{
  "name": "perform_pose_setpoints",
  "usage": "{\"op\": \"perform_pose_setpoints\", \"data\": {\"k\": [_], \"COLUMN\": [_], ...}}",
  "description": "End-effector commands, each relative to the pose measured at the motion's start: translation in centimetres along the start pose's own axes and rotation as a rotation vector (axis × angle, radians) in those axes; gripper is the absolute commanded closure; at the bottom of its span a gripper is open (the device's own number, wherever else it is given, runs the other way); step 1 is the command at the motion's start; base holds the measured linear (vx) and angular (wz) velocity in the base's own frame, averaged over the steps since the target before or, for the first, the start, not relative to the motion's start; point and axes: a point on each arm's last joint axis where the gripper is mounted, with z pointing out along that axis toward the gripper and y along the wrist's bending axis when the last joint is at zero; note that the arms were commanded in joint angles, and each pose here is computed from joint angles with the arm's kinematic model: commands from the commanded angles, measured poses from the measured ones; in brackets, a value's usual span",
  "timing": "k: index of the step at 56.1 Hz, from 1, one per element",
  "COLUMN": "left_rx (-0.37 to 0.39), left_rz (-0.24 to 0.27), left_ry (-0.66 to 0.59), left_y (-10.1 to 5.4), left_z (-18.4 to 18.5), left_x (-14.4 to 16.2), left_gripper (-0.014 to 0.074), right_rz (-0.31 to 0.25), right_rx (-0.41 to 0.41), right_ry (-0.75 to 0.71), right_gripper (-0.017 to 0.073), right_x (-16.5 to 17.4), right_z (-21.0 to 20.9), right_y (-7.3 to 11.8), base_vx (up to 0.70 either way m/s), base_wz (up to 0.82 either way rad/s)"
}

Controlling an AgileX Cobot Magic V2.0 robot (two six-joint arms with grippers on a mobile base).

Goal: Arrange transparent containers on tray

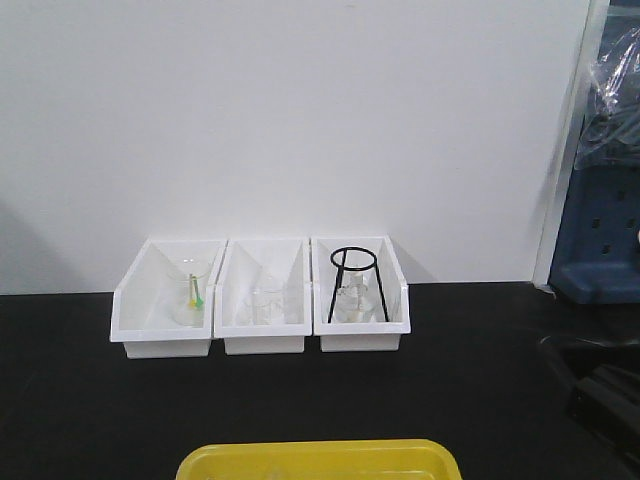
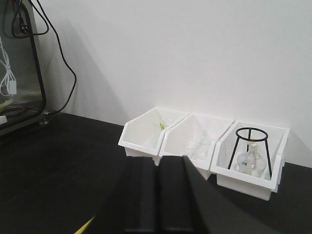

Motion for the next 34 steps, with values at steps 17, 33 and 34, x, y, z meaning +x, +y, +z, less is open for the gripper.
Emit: {"op": "perform_pose_setpoints", "data": {"k": [17,33,34], "left_rx": [-0.020,-0.020,-0.020], "left_rz": [-0.011,-0.010,-0.010], "left_ry": [-0.063,-0.063,-0.063], "left_y": [-0.07,-0.07,-0.07], "left_z": [0.06,0.06,0.06], "left_x": [0.38,0.38,0.38], "left_gripper": [0.0594,0.0594,0.0594], "right_rz": [-0.038,-0.038,-0.038], "right_rx": [0.034,0.034,0.034], "right_ry": [-0.024,-0.024,-0.024], "right_gripper": [0.0572,0.0572,0.0572], "right_x": [-0.88,-0.88,-0.88], "right_z": [-0.07,-0.07,-0.07], "right_y": [-0.27,-0.27,-0.27], "base_vx": [0.00,0.00,0.00], "base_wz": [0.00,0.00,0.00]}}
